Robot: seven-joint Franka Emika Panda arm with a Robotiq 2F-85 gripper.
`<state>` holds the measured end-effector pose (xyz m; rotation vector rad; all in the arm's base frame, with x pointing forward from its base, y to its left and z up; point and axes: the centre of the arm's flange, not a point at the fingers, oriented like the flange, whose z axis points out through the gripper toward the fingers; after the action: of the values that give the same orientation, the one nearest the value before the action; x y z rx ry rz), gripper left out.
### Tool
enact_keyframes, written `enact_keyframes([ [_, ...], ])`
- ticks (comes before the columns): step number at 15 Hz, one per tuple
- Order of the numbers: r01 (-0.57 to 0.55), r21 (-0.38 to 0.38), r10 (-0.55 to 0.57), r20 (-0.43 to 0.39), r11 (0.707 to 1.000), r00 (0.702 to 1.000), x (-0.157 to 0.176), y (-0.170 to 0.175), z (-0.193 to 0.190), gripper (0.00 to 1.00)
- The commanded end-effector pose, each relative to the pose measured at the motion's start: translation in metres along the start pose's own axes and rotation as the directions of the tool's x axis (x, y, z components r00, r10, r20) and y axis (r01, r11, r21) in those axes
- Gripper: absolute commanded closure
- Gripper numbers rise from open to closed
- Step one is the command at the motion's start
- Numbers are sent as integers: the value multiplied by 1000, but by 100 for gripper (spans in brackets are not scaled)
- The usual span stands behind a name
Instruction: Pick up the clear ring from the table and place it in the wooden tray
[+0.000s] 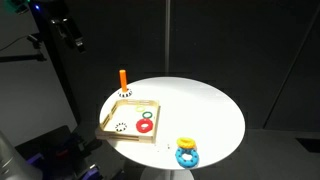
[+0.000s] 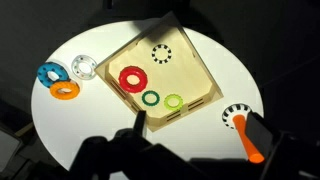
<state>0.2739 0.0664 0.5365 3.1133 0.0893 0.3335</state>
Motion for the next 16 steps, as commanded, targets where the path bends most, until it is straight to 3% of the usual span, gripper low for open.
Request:
enact_keyframes([
  [1,0,0,0,0,1000,1000,0,0,0,0],
  [6,-21,-6,21,0,1000,1000,10,6,0,0],
  [12,-79,3,79,-8,997,997,48,25,7,0],
  [16,-128,20,128,32,992,991,75,43,21,0],
])
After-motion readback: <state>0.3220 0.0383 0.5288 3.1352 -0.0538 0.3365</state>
